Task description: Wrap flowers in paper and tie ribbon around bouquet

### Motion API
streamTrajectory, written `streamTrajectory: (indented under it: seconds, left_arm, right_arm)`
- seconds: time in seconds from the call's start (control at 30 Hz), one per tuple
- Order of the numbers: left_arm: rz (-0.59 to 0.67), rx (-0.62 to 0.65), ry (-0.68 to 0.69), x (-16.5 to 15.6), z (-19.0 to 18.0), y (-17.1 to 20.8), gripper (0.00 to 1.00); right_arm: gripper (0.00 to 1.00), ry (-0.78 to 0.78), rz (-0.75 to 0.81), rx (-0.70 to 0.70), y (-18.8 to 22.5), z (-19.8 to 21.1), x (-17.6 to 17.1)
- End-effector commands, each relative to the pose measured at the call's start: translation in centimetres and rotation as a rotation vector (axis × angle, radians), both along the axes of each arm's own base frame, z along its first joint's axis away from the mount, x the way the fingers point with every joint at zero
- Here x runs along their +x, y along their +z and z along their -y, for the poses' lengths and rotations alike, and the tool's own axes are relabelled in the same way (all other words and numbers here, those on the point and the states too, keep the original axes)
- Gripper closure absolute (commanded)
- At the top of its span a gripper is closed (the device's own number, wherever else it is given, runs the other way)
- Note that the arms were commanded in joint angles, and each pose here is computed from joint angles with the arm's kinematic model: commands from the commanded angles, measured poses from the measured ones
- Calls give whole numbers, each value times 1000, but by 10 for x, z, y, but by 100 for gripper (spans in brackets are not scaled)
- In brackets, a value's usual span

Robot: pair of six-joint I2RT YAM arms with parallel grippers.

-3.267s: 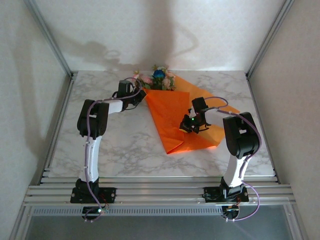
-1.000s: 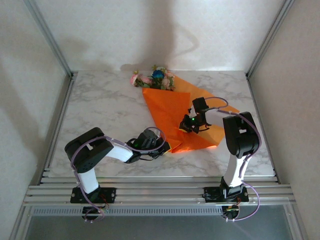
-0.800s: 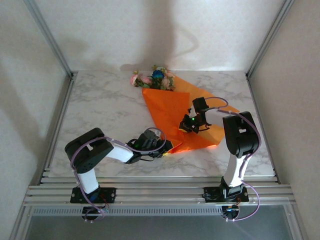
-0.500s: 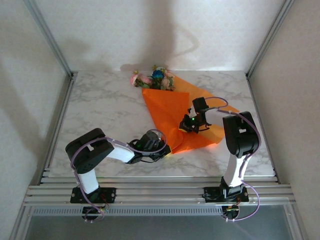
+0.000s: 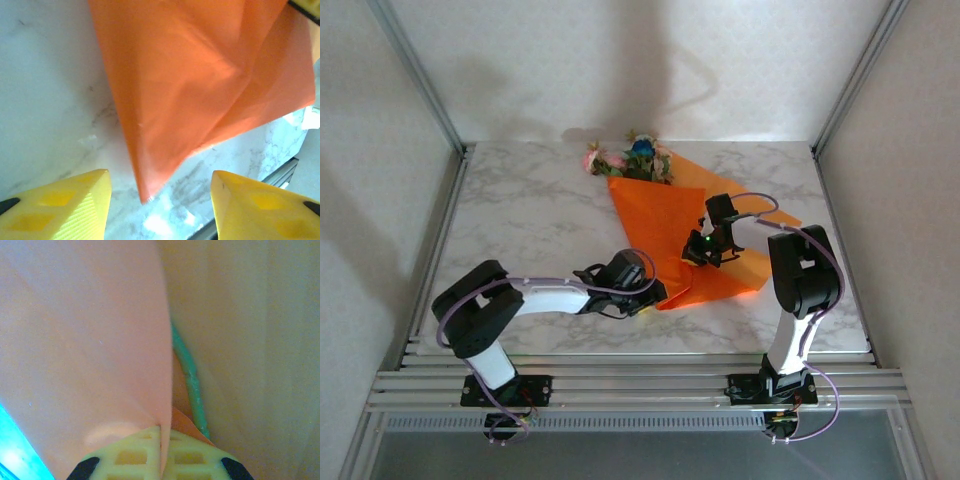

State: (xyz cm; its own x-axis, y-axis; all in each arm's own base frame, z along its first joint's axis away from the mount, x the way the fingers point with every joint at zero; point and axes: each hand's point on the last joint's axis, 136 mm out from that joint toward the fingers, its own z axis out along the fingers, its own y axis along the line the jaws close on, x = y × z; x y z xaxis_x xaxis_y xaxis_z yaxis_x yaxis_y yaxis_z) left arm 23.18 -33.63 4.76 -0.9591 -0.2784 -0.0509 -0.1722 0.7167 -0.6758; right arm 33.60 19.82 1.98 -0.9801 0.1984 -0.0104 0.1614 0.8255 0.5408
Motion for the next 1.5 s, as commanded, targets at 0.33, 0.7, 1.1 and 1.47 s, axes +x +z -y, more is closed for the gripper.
streamTrajectory:
  seconds: [0.33, 0.7, 1.1, 1.47]
  left_arm:
    - [46, -217, 42, 109, 68, 27, 72]
    - [8, -230, -42, 111, 100, 6, 74]
    - [15, -87, -93, 109, 98, -9, 73]
    - [-66, -97, -293, 56, 131, 6, 74]
  right_arm:
    - [92, -33, -44, -81, 5, 18, -8]
    - [54, -424, 53, -176, 86, 113, -1]
    - [48, -513, -60, -260, 42, 165, -49]
    - [42, -548, -4, -479, 59, 205, -76]
